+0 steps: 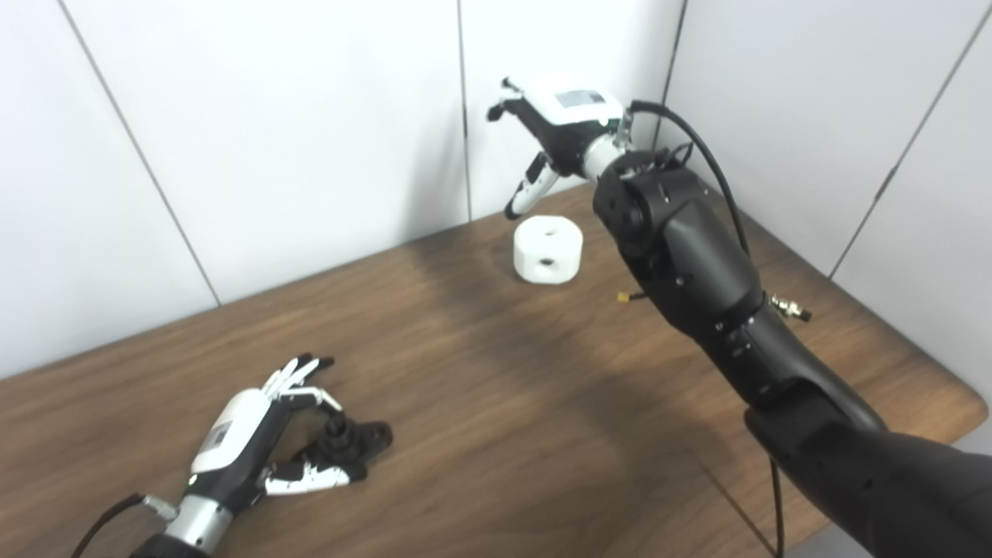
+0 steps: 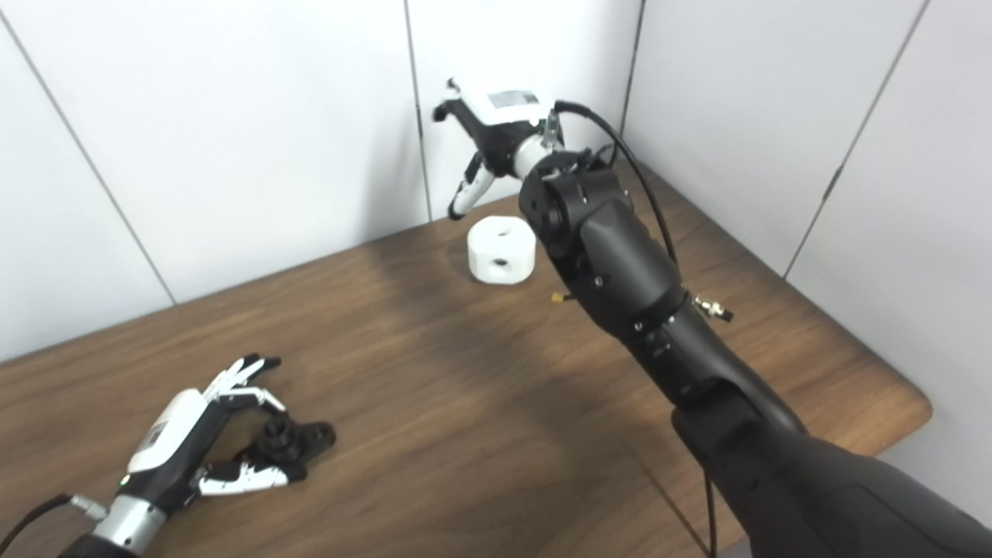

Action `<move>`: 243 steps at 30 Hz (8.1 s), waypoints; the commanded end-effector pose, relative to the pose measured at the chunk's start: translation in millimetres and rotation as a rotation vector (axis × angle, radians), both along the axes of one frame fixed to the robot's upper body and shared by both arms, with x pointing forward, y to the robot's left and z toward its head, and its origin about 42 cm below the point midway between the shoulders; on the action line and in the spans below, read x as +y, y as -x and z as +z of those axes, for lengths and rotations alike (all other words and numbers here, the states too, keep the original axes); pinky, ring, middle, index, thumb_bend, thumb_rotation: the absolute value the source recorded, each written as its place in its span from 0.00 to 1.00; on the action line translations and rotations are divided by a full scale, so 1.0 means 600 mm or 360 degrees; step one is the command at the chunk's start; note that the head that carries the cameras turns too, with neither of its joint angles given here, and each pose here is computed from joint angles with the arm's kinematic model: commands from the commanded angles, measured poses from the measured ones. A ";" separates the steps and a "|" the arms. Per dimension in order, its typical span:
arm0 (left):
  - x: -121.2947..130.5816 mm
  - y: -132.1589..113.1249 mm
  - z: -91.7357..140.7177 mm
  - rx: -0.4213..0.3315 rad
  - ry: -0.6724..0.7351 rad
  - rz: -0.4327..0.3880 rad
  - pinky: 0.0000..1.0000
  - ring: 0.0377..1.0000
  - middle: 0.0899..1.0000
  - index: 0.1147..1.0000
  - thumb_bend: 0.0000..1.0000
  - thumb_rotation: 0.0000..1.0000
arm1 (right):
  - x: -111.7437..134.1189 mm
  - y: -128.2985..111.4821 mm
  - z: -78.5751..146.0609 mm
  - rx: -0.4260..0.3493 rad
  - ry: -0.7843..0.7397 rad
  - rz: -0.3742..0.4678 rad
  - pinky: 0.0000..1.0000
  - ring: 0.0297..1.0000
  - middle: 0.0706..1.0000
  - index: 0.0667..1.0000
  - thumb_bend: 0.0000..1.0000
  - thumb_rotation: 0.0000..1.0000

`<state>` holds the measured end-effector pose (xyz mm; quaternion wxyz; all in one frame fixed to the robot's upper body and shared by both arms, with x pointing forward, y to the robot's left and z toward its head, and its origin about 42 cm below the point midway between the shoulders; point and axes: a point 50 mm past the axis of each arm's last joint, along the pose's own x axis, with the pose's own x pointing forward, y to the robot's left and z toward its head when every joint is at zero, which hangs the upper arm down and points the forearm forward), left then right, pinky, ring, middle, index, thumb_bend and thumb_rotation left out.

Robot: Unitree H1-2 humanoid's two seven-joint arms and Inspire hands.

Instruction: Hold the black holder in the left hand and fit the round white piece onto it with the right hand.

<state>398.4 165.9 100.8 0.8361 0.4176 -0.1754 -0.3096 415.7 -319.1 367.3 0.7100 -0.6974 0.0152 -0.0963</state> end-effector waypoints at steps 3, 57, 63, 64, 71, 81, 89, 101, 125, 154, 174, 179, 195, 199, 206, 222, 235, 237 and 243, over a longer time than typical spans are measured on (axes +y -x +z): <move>0.059 0.056 -0.099 0.0272 -0.0183 0.0120 1.00 1.00 0.93 0.42 0.52 0.05 | -0.029 -0.018 0.054 -0.0046 0.0147 -0.0109 0.83 0.99 1.00 0.80 0.92 0.29; 0.059 0.072 -0.101 0.0291 -0.0188 0.0144 1.00 1.00 0.94 0.42 0.52 0.05 | -0.036 -0.102 -0.052 0.0631 0.0265 -0.0242 0.99 1.00 1.00 0.91 1.00 0.37; 0.060 0.072 -0.099 0.0291 -0.0189 0.0154 1.00 1.00 0.93 0.42 0.52 0.05 | -0.032 -0.102 -0.068 0.0542 0.0281 -0.0195 1.00 1.00 1.00 0.88 0.98 0.36; 0.059 0.072 -0.100 0.0289 -0.0193 0.0154 1.00 1.00 0.93 0.42 0.52 0.05 | -0.032 -0.102 -0.070 0.0541 0.0280 -0.0190 1.00 1.00 1.00 0.88 0.98 0.36; 0.057 0.075 -0.097 0.0275 -0.0186 0.0146 1.00 1.00 0.93 0.42 0.52 0.05 | -0.031 -0.102 -0.086 0.0557 0.0286 -0.0172 0.97 1.00 1.00 0.85 0.98 0.37; 0.054 0.079 -0.097 0.0282 -0.0184 0.0141 1.00 1.00 0.93 0.42 0.52 0.05 | -0.032 -0.104 -0.106 0.0586 0.0274 -0.0187 0.97 0.99 0.97 0.80 0.98 0.36; 0.054 0.083 -0.096 0.0283 -0.0179 0.0140 1.00 1.00 0.93 0.42 0.52 0.05 | -0.026 -0.104 -0.117 0.0585 0.0264 -0.0169 0.97 0.98 0.97 0.78 0.96 0.35; 0.055 0.085 -0.091 0.0265 -0.0153 0.0156 1.00 1.00 0.93 0.42 0.52 0.06 | -0.022 -0.095 -0.136 0.0461 0.0188 -0.0129 0.89 0.91 0.88 0.62 0.89 0.32; 0.036 0.094 -0.086 0.0252 -0.0160 0.0173 1.00 1.00 0.92 0.42 0.52 0.05 | 0.000 -0.079 -0.131 -0.0021 0.0030 -0.0053 0.84 0.80 0.73 0.45 0.52 0.14; -0.074 0.077 -0.069 0.0291 -0.0176 0.0178 1.00 1.00 0.94 0.41 0.52 0.06 | 0.206 0.025 -0.031 0.0238 -0.0078 0.0870 0.70 0.81 0.74 0.44 0.53 0.15; -0.088 0.078 -0.064 0.0300 -0.0177 0.0160 1.00 1.00 0.93 0.41 0.52 0.06 | 0.284 0.056 -0.071 0.0346 -0.0087 0.1061 0.78 0.82 0.74 0.45 0.53 0.15; -0.092 0.078 -0.062 0.0290 -0.0179 0.0159 1.00 1.00 0.93 0.41 0.52 0.06 | 0.289 0.056 -0.077 0.0370 -0.0088 0.1084 0.79 0.81 0.74 0.45 0.53 0.14; -0.099 0.083 -0.055 0.0274 -0.0160 0.0146 1.00 1.00 0.92 0.41 0.52 0.06 | 0.291 0.059 -0.135 0.0495 0.0022 0.1226 0.78 0.81 0.73 0.44 0.53 0.14; -0.101 0.083 -0.054 0.0268 -0.0156 0.0142 1.00 1.00 0.92 0.41 0.52 0.06 | 0.293 0.058 -0.148 0.0513 0.0038 0.1230 0.78 0.81 0.73 0.45 0.53 0.15; -0.108 0.086 -0.053 0.0273 -0.0157 0.0134 1.00 1.00 0.93 0.41 0.52 0.06 | 0.294 0.061 -0.162 0.0544 0.0035 0.1257 0.80 0.82 0.73 0.45 0.52 0.15; -0.107 0.087 -0.052 0.0279 -0.0162 0.0126 1.00 1.00 0.93 0.41 0.52 0.06 | 0.296 0.061 -0.162 0.0671 0.0047 0.1225 0.80 0.83 0.78 0.59 0.68 0.20; -0.102 0.087 -0.056 0.0294 -0.0174 0.0121 1.00 1.00 0.93 0.41 0.52 0.06 | 0.291 0.063 -0.142 0.0593 0.0019 0.1180 0.77 0.88 0.97 1.00 0.98 0.30; -0.101 0.087 -0.057 0.0297 -0.0175 0.0121 1.00 1.00 0.93 0.41 0.52 0.06 | 0.291 0.063 -0.140 0.0577 0.0015 0.1182 0.77 0.87 0.97 1.00 0.98 0.29; -0.099 0.087 -0.058 0.0300 -0.0175 0.0125 1.00 1.00 0.93 0.41 0.52 0.06 | 0.290 0.063 -0.138 0.0535 0.0012 0.1183 0.76 0.84 0.96 1.00 0.99 0.29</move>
